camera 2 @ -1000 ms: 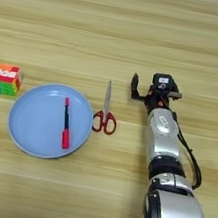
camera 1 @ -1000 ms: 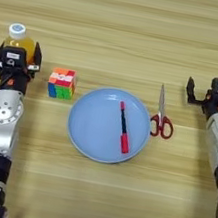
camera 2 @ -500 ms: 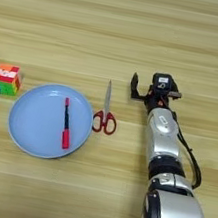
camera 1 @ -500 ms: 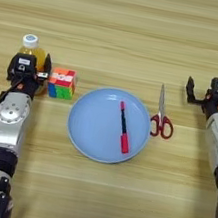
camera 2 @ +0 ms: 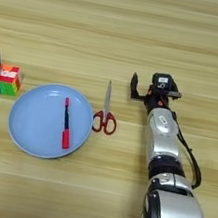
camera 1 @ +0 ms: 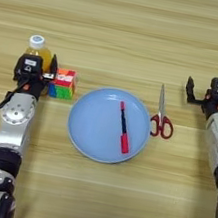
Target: Move the objects on the table
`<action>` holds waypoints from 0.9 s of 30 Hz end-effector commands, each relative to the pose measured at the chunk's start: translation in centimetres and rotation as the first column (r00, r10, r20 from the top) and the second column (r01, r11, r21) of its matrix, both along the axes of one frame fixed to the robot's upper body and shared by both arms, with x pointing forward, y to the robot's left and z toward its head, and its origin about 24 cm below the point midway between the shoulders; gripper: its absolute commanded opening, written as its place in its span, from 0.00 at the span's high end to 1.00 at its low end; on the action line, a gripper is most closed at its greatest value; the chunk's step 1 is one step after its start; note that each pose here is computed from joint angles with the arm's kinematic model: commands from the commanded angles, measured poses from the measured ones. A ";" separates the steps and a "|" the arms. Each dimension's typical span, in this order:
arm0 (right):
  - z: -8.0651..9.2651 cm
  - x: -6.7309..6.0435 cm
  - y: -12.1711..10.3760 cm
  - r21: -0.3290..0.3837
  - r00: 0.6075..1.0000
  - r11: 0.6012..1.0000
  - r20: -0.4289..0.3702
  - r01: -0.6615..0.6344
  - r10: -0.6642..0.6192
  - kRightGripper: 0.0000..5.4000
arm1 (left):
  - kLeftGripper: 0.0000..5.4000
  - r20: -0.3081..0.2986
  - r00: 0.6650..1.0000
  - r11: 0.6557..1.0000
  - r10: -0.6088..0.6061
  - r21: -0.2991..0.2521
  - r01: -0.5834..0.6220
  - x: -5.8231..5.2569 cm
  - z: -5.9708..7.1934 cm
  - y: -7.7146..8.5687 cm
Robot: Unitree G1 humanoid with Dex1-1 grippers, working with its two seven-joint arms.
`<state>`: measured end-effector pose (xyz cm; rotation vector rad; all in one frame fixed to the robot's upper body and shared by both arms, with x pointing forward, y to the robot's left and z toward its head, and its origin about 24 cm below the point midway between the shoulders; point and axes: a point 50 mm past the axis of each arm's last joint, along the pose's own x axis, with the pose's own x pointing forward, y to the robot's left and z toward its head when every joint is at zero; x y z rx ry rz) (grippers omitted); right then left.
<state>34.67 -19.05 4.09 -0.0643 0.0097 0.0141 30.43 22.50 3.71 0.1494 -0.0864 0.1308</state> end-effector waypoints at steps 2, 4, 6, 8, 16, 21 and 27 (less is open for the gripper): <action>0.3 0.1 0.2 -0.006 1.000 1.000 0.010 -0.013 0.013 0.00 | 0.38 0.027 0.999 1.000 -0.022 -0.002 0.022 0.3 0.5 -0.7; 0.2 0.1 0.2 -0.006 1.000 1.000 0.009 -0.014 0.014 0.00 | 0.38 0.028 0.999 1.000 -0.025 -0.006 0.025 0.4 0.5 -0.8; 0.2 0.1 0.2 -0.007 1.000 1.000 0.008 -0.016 0.016 0.00 | 0.38 0.028 0.999 0.999 -0.030 -0.010 0.030 0.4 0.5 -0.9; 0.2 0.1 0.2 -0.007 1.000 1.000 0.007 -0.017 0.017 0.00 | 0.38 0.027 0.999 0.999 -0.031 -0.012 0.031 0.4 0.5 -1.0; 0.2 0.1 0.2 -0.007 1.000 1.000 0.005 -0.017 0.017 0.00 | 0.38 0.025 0.999 1.000 -0.031 -0.005 0.031 0.4 0.5 -1.0; 0.2 0.1 0.3 -0.007 1.000 1.000 0.005 -0.019 0.019 0.00 | 0.25 0.015 1.000 1.000 -0.018 0.004 0.018 0.5 0.4 -0.9; 0.1 0.1 0.2 -0.007 1.000 1.000 0.004 -0.020 0.020 0.00 | 0.13 0.015 1.000 1.000 0.007 0.011 -0.008 0.5 0.4 -0.5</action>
